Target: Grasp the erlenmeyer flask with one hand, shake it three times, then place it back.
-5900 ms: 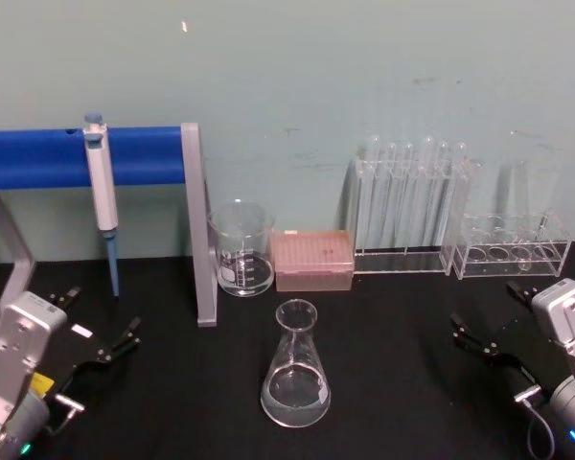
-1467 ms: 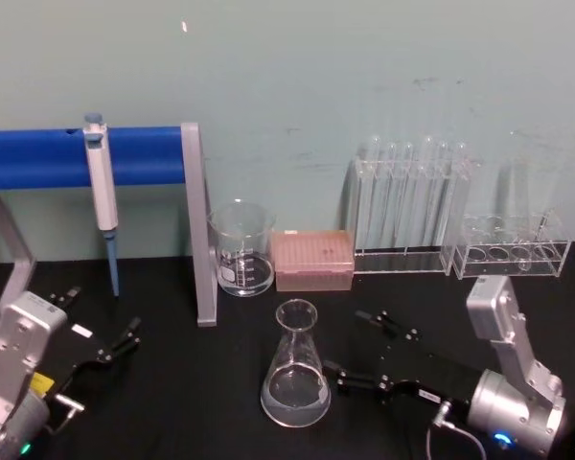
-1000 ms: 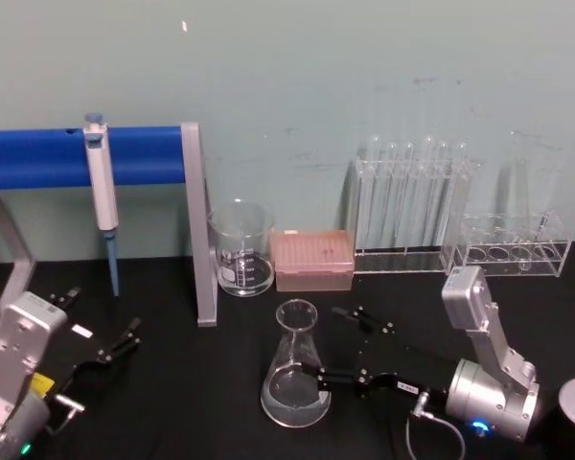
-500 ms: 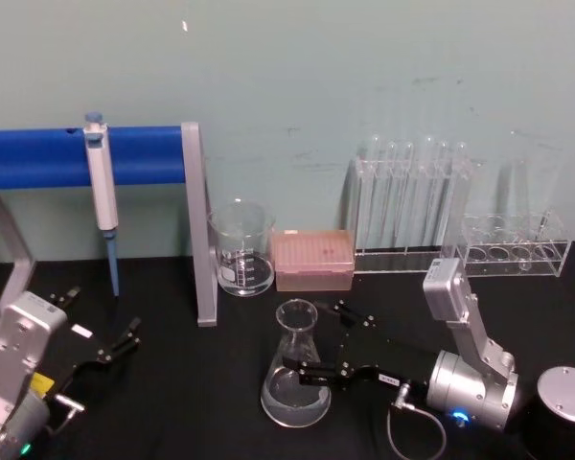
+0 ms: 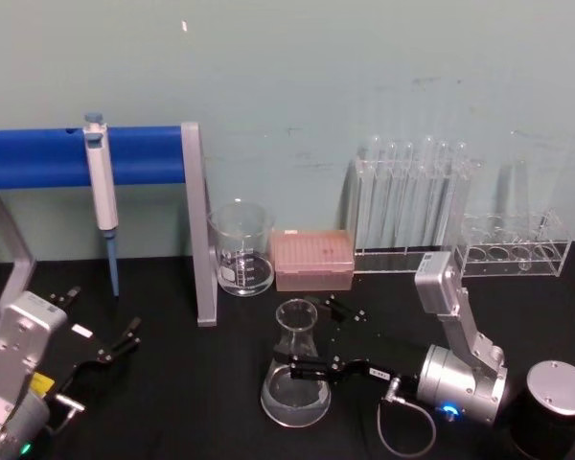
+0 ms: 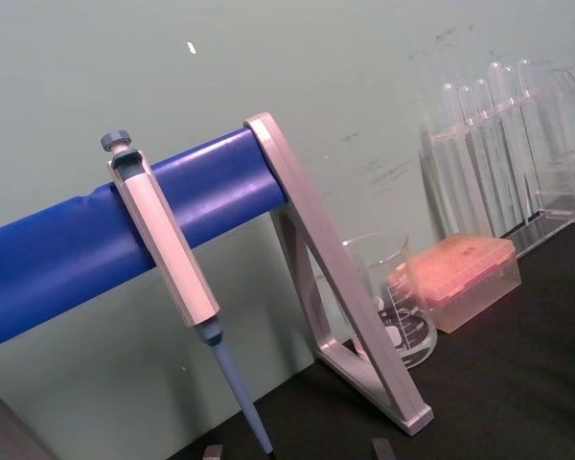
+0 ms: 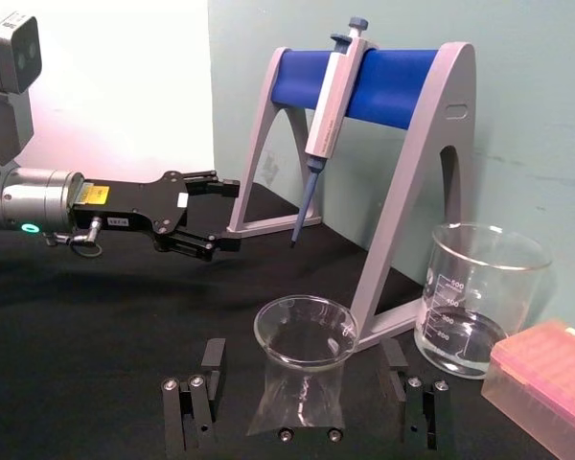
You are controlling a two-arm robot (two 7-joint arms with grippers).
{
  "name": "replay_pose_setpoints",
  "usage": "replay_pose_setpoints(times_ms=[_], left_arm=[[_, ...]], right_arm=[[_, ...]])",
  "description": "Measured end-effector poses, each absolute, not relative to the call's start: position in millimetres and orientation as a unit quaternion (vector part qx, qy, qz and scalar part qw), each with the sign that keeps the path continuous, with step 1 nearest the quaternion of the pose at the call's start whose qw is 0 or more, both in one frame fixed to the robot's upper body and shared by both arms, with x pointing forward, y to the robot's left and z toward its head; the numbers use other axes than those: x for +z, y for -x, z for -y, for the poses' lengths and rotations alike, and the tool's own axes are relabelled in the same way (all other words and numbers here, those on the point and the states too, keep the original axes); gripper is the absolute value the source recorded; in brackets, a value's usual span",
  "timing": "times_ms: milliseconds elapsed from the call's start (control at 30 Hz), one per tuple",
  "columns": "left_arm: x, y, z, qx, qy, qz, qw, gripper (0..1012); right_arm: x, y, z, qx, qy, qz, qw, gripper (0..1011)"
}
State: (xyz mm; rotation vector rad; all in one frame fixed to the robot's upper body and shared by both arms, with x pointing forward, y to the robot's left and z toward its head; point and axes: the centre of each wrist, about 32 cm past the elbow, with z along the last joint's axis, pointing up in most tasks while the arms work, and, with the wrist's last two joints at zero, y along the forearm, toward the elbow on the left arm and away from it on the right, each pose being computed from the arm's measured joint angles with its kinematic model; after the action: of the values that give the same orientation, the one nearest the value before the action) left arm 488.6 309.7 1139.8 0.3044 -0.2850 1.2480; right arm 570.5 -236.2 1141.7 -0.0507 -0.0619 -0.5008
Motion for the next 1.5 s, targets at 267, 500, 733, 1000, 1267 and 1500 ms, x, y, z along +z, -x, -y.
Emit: replay_pose_setpoints(times_ms=[267, 500, 733, 1000, 1267, 1500], left_arm=[[1139.8, -488.6, -309.7, 0.58, -0.141, 0.132, 0.791, 1001], [1139.8, -488.6, -309.7, 0.58, -0.141, 0.132, 0.791, 1001], [1139.8, -488.6, -309.7, 0.58, -0.141, 0.132, 0.791, 1001], [1139.8, -488.6, -309.7, 0.58, -0.141, 0.132, 0.791, 1001], [1139.8, -488.6, -309.7, 0.58, -0.141, 0.132, 0.791, 1001], [1139.8, -488.6, -309.7, 0.58, -0.141, 0.132, 0.791, 1001]], right_arm=[[1141.6, -571.7, 234.4, -0.248, 0.023, 0.029, 0.968, 1003], [1141.7, -572.0, 233.0, -0.253, 0.022, 0.027, 0.967, 1003], [1142.4, -571.9, 232.7, -0.256, 0.024, 0.026, 0.966, 1003], [1142.4, -571.8, 233.0, -0.256, 0.024, 0.026, 0.966, 1003], [1142.2, -571.7, 233.0, -0.256, 0.024, 0.026, 0.966, 1003], [1142.2, -571.7, 233.0, -0.255, 0.024, 0.026, 0.966, 1003]])
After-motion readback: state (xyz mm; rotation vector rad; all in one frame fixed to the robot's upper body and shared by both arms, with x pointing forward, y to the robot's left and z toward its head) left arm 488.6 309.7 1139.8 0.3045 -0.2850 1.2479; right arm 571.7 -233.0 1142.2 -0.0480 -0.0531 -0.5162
